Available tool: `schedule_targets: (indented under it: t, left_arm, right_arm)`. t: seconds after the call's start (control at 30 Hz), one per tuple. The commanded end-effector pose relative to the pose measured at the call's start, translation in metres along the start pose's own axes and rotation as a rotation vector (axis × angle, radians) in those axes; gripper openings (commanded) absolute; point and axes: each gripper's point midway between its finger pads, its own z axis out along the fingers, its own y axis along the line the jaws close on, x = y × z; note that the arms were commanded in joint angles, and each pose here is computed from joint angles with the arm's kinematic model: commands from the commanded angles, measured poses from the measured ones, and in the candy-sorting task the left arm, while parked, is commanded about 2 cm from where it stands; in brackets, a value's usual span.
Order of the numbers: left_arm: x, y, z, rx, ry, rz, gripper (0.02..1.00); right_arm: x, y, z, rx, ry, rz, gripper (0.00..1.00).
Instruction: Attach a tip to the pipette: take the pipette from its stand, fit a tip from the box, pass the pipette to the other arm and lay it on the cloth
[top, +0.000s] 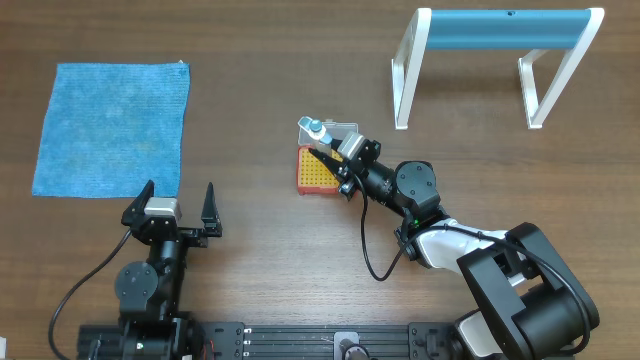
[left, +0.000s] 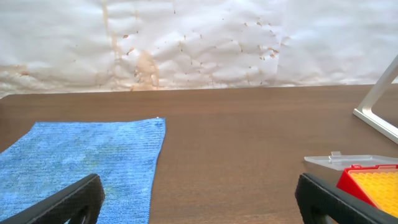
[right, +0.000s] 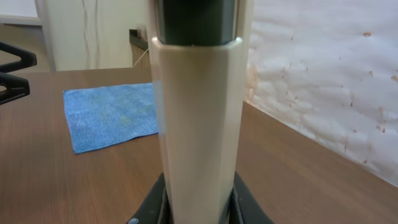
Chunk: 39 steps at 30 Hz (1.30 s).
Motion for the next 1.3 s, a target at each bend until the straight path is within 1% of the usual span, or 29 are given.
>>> schedule_targets:
  t: [0.03,0.3,0.47,0.6,0.9,1.3]
  left_arm:
    - [0.002,-0.004,0.0,0.02,0.008,0.012,0.998]
    - [0.002,-0.004,0.0,0.019,0.008,0.012,0.998]
    - [0.002,-0.004,0.0,0.019,0.008,0.012,0.998]
    - [0.002,-0.004,0.0,0.02,0.008,0.013,0.998]
    - [0.002,-0.004,0.0,0.019,0.008,0.012,0.998]
    - [0.002,-0.004,0.0,0.019,0.008,0.012,1.0]
  right_arm:
    - [-0.007,-0.006,0.006,0.02,-0.018,-0.018,0.077]
    - [-0.009,-0.008,0.009,0.021,-0.024,-0.021,0.075]
    - [-0.001,-0.009,0.013,0.018,-0.011,-0.014,0.08]
    - [-0.003,-0.002,0.013,-0.018,-0.017,-0.01,0.077]
    - [-0.011,-0.003,0.012,-0.014,-0.036,-0.021,0.075]
    - [-0.011,-0.012,0.009,0.008,-0.033,-0.022,0.08]
